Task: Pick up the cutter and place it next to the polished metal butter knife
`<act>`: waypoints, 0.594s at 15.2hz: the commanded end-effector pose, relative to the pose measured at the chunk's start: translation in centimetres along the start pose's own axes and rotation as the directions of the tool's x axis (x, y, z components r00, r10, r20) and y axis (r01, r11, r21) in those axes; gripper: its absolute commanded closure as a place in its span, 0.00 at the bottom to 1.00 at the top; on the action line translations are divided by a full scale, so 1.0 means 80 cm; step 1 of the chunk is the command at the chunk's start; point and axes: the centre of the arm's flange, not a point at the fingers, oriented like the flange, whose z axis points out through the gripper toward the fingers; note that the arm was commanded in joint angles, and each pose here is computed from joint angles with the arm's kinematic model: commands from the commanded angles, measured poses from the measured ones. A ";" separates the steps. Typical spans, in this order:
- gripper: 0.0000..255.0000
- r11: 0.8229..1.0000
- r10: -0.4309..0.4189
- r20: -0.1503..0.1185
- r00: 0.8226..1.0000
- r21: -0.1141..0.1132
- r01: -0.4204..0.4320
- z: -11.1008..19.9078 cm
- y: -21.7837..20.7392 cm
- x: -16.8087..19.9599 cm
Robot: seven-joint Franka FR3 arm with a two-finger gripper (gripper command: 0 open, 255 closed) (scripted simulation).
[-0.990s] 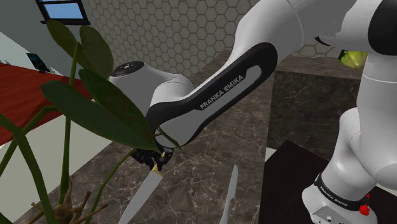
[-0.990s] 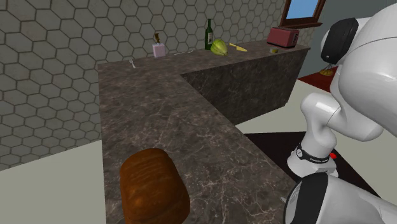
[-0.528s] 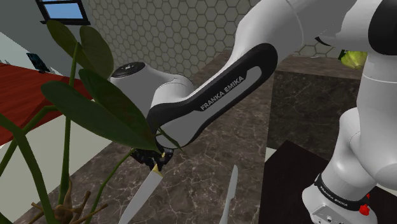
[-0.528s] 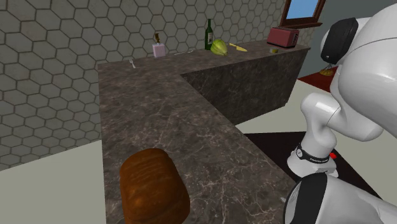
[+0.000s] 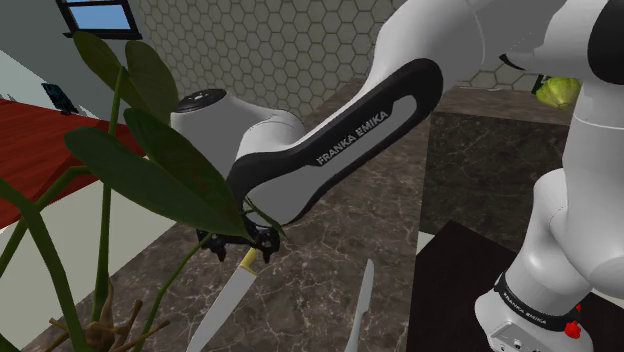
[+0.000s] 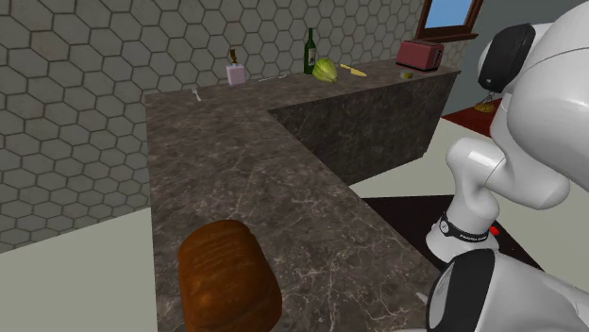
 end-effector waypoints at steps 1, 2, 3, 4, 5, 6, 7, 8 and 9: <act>0.00 1.000 0.000 0.000 1.000 0.000 0.000 -0.028 -0.002 0.000; 0.00 1.000 0.000 0.000 1.000 0.000 0.000 -0.041 -0.002 0.000; 0.00 1.000 0.000 0.000 1.000 0.000 0.000 -0.041 -0.002 0.000; 0.00 1.000 0.000 0.000 1.000 0.000 0.000 -0.041 -0.002 0.000; 0.00 1.000 0.000 0.000 1.000 0.000 0.000 -0.041 -0.002 0.000; 0.00 1.000 0.000 0.000 1.000 0.000 0.000 -0.041 -0.002 0.000; 0.00 1.000 0.000 0.000 1.000 0.000 0.000 -0.041 -0.002 0.000; 0.00 1.000 0.000 0.000 1.000 0.000 0.000 -0.041 -0.002 0.000; 0.00 1.000 0.000 0.000 1.000 0.000 0.000 -0.041 -0.002 0.000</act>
